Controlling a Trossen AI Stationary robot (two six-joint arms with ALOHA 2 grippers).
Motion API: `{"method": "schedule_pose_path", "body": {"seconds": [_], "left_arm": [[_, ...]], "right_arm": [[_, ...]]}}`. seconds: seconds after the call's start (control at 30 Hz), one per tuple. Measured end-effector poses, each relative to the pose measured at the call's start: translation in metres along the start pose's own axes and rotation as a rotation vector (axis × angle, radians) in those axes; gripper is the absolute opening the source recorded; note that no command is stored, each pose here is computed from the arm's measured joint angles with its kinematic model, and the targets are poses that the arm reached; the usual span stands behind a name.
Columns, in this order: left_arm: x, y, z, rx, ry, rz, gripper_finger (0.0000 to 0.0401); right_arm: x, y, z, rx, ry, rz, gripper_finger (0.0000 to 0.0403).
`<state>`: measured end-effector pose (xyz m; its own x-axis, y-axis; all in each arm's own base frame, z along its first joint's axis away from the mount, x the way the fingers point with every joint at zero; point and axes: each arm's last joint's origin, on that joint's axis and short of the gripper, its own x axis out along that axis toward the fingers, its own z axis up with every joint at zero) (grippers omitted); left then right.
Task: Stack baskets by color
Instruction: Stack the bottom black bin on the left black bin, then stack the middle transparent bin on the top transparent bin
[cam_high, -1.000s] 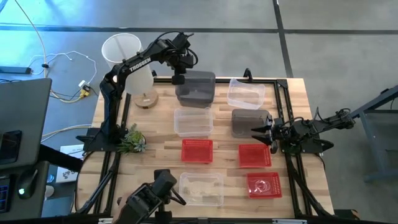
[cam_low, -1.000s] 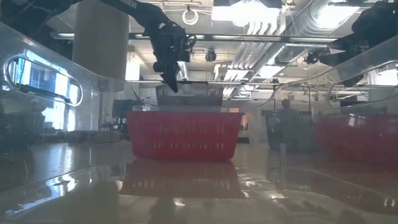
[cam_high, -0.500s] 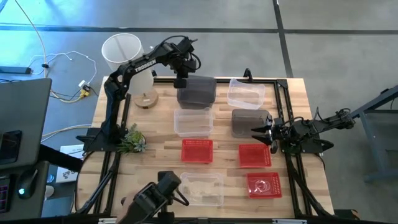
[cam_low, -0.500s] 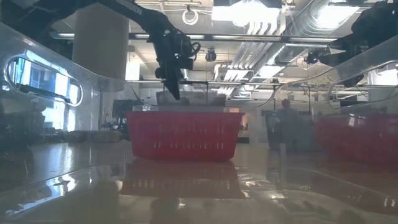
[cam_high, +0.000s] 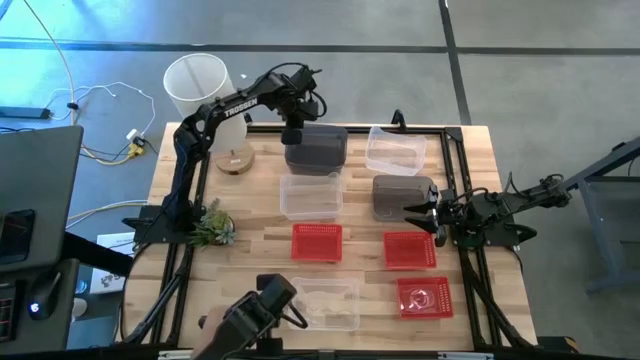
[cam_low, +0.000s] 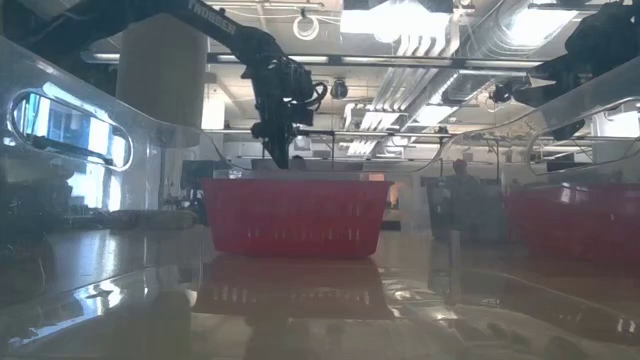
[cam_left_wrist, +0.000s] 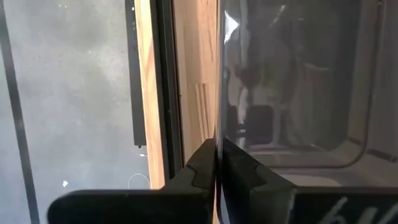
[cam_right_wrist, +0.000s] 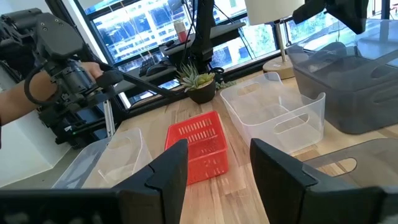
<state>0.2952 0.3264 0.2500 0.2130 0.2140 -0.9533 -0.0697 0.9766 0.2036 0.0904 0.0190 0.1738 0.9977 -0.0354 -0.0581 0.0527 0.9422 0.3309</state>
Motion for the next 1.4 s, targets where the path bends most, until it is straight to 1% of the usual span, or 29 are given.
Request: {"method": "schedule_pose_path", "body": {"seconds": [0.17,0.3,0.43,0.53,0.67,0.83,0.9,1.07,1.23,1.4], "left_arm": [[0.0,-0.001,0.002,-0.044,0.003,0.018,0.0048],[0.0,-0.001,0.004,-0.084,0.034,0.077,0.0093],[-0.003,0.001,0.004,-0.073,0.071,0.136,0.0127],[-0.013,0.002,0.005,-0.069,0.039,0.139,0.0138],[-0.036,0.002,0.008,-0.085,-0.059,0.125,0.014],[-0.062,-0.003,0.008,-0.12,-0.123,0.136,0.014],[-0.071,-0.006,0.008,-0.135,-0.156,0.111,0.014],[-0.094,-0.017,0.008,-0.159,-0.306,-0.034,0.014],[-0.111,-0.029,0.008,-0.175,-0.413,-0.167,0.014],[-0.113,-0.05,0.009,-0.142,-0.444,-0.263,0.014]], "right_arm": [[0.0,0.0,0.0,-0.002,-0.002,-0.006,0.016],[0.0,-0.001,0.0,-0.001,-0.011,-0.025,0.016],[0.0,-0.002,0.001,0.004,-0.028,-0.058,0.016],[0.0,-0.002,0.003,0.011,-0.061,-0.102,0.016],[0.0,-0.003,0.005,0.018,-0.098,-0.152,0.016],[-0.001,-0.002,0.009,0.033,-0.133,-0.146,0.016],[-0.001,-0.002,0.011,0.027,-0.152,-0.14,0.016],[-0.002,0.0,0.017,-0.021,-0.211,-0.122,0.016],[-0.003,0.004,0.024,-0.091,-0.259,-0.061,0.016],[-0.005,0.006,0.029,-0.099,-0.311,-0.038,0.016]]}}
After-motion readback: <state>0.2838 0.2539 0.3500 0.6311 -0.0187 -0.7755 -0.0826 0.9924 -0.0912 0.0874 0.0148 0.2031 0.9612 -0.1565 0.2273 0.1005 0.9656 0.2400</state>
